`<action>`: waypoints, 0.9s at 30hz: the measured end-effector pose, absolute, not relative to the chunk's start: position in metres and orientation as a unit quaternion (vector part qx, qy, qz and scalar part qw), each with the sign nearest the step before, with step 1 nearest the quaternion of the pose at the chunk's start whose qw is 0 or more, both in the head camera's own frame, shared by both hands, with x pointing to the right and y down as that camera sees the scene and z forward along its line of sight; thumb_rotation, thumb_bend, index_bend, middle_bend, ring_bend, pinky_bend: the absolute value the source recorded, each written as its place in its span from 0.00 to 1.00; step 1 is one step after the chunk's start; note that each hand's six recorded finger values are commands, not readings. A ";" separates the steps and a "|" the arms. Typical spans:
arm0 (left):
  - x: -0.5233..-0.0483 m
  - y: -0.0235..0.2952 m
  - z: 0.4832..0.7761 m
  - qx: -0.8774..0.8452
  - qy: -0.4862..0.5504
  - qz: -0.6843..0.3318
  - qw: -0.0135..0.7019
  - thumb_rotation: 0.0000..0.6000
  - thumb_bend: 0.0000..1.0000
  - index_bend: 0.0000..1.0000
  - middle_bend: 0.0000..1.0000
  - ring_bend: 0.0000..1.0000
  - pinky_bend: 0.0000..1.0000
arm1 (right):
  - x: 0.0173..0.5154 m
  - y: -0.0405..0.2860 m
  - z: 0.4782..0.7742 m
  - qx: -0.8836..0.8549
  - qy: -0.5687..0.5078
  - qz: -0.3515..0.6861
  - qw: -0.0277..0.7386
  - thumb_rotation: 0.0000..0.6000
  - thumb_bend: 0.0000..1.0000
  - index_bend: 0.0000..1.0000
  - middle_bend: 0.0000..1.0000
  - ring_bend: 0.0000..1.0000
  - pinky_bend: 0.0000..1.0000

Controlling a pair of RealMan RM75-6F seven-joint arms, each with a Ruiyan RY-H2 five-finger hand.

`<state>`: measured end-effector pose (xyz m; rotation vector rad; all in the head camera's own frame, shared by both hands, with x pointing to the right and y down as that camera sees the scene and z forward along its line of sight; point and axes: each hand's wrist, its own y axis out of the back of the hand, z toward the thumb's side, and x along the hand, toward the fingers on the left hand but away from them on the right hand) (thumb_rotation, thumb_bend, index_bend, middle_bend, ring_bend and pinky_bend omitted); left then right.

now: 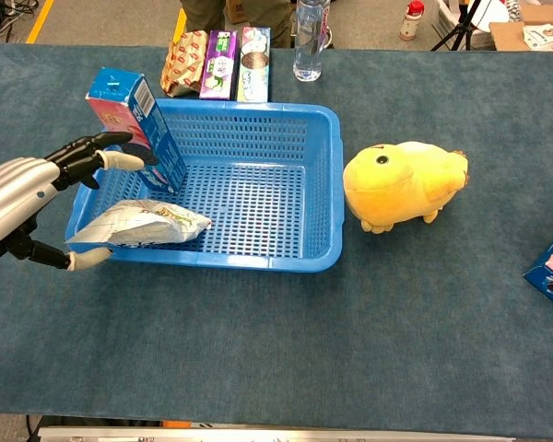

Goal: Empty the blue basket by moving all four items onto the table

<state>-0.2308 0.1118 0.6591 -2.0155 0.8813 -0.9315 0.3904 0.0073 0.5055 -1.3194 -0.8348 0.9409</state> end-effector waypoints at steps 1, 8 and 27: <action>-0.230 0.111 0.660 -0.784 0.342 -0.364 0.369 1.00 0.21 0.15 0.00 0.01 0.29 | 0.391 0.007 0.505 -0.572 -0.362 0.408 0.612 1.00 0.00 0.04 0.19 0.24 0.38; -0.231 0.107 0.667 -0.775 0.336 -0.376 0.382 1.00 0.21 0.15 0.00 0.01 0.29 | 0.392 0.009 0.505 -0.573 -0.365 0.407 0.611 1.00 0.00 0.05 0.19 0.24 0.39; -0.230 0.092 0.678 -0.757 0.311 -0.413 0.400 1.00 0.21 0.31 0.22 0.14 0.31 | 0.397 0.010 0.508 -0.576 -0.369 0.410 0.603 1.00 0.00 0.05 0.19 0.24 0.38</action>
